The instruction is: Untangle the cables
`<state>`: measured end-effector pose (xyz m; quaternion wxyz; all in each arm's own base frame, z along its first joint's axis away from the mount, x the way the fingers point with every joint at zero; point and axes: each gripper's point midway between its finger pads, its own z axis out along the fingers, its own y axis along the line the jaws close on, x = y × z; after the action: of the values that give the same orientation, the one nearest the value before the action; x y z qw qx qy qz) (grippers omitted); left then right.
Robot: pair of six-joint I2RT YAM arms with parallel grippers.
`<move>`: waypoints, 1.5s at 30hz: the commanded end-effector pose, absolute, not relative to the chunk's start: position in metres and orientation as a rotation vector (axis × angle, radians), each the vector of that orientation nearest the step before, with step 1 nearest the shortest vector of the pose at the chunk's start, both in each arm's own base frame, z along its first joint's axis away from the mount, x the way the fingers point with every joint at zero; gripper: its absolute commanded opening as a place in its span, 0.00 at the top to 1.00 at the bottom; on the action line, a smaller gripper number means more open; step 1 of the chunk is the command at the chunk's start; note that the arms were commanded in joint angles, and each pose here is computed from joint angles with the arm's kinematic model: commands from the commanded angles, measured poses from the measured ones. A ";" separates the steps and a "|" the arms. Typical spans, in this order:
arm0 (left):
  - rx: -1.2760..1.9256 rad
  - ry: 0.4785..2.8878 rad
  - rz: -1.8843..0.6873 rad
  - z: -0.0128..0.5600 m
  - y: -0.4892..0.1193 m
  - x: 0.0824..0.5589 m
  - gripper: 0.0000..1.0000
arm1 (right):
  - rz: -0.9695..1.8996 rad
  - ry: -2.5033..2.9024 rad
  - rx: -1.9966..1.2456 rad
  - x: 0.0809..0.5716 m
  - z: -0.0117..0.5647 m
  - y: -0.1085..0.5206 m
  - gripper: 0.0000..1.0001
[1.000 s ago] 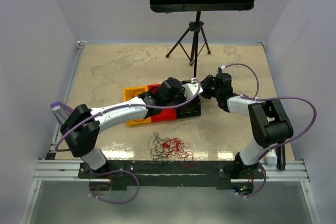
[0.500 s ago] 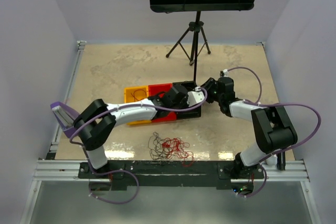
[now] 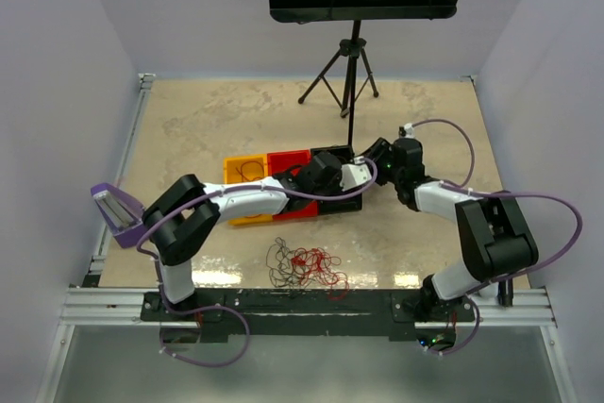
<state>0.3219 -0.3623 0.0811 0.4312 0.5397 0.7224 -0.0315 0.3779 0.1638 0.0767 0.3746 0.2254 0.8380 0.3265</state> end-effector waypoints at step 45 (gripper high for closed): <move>1.240 1.759 -0.082 0.192 -0.314 0.313 0.17 | 1.178 2.010 0.686 0.380 0.114 0.185 1.00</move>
<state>0.3180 -0.3388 0.2298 0.5201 0.5097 0.6836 -0.0486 0.3805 0.1824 0.0798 0.3213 0.2794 0.7999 0.4229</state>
